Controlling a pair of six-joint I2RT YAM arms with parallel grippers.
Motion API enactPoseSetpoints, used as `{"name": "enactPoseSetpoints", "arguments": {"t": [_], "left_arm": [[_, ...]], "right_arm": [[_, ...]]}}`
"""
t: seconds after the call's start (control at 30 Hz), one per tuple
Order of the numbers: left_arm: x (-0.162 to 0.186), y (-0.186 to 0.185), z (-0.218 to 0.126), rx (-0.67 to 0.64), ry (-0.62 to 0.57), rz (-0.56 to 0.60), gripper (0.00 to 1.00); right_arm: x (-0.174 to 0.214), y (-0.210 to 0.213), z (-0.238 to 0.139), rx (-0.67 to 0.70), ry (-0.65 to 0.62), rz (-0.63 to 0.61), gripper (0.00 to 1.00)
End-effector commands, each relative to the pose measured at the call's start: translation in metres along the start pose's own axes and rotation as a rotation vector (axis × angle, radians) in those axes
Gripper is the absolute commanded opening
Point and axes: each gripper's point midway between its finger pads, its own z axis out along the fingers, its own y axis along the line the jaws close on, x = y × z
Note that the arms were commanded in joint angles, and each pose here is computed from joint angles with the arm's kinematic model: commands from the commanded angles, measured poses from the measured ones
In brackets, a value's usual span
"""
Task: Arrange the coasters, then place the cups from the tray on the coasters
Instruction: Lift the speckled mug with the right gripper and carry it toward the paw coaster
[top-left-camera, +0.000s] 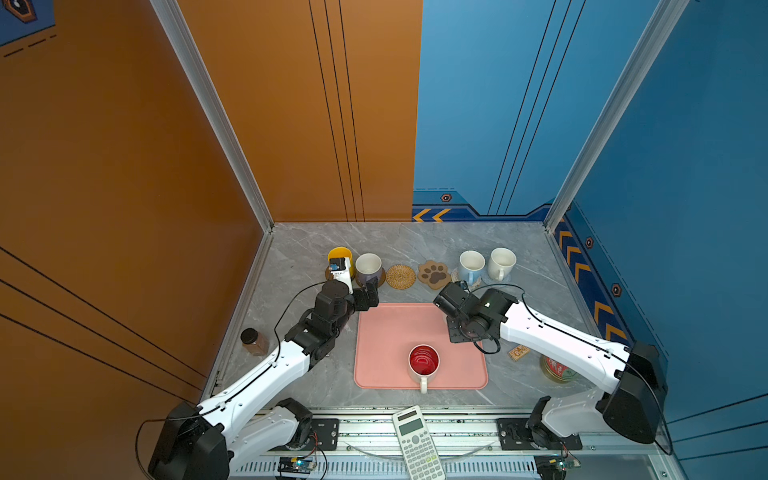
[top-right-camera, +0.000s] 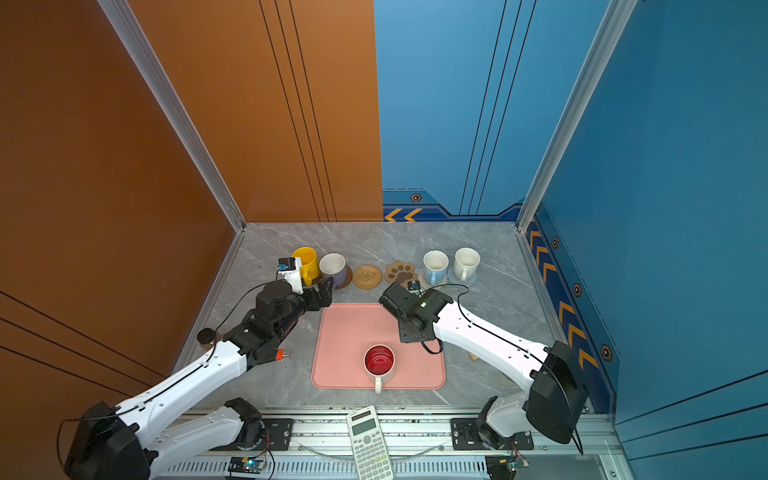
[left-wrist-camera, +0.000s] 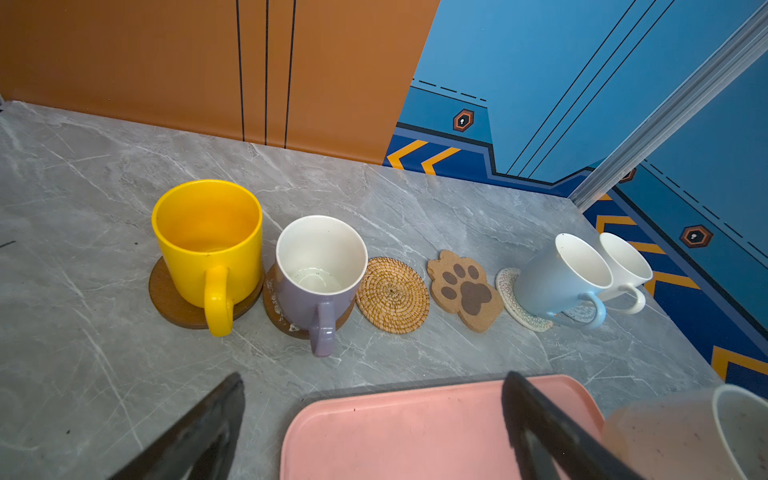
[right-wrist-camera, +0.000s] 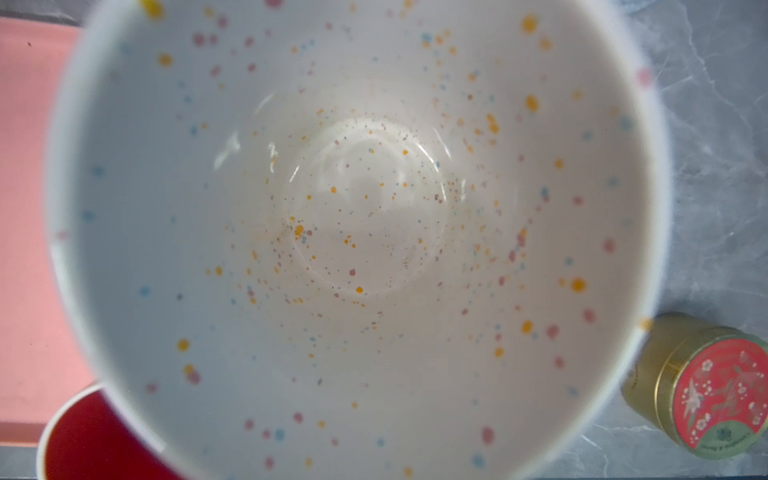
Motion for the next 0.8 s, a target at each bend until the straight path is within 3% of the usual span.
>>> {"name": "enactPoseSetpoints", "arguments": {"t": [0.0, 0.5, 0.77], "left_arm": [[0.003, 0.01, -0.003, -0.033, 0.007, 0.006, 0.97], [-0.003, 0.018, -0.013, -0.047, -0.022, 0.001, 0.97], [-0.003, 0.025, -0.018, -0.062, -0.027, -0.002, 0.97]], "right_arm": [[-0.037, -0.002, -0.009, 0.029, -0.073, -0.061, 0.0], [-0.138, 0.021, 0.02, 0.022, -0.095, -0.056, 0.0], [-0.17, 0.026, 0.044, 0.021, -0.088, -0.039, 0.0]]}}
